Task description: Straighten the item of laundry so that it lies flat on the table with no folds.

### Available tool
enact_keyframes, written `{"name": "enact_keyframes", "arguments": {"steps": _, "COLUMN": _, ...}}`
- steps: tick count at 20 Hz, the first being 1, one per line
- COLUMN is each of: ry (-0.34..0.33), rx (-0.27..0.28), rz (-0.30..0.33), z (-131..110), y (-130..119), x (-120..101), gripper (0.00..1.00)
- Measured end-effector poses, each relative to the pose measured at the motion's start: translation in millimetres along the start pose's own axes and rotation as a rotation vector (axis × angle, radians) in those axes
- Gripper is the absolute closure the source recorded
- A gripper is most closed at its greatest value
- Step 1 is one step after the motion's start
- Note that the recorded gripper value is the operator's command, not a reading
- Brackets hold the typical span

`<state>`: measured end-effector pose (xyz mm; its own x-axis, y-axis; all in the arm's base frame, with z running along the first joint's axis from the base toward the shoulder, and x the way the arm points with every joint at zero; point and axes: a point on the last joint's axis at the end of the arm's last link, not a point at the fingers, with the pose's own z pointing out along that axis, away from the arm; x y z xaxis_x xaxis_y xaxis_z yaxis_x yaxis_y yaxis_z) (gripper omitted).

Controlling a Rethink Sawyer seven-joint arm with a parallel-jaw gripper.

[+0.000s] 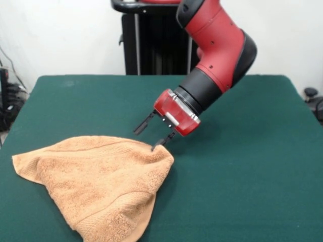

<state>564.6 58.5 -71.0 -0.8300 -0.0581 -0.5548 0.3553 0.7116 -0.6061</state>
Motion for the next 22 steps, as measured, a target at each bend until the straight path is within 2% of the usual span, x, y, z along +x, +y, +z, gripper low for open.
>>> {"name": "enact_keyframes", "arguments": {"steps": 12, "ry": -0.012, "rx": -0.010, "rz": -0.017, "z": -9.0, "y": 8.2, "x": 3.4, "gripper": 0.00}}
{"name": "enact_keyframes", "arguments": {"steps": 22, "ry": -0.022, "rx": -0.009, "rz": 0.001, "z": -13.9, "y": 17.4, "x": 6.5, "gripper": 0.00}}
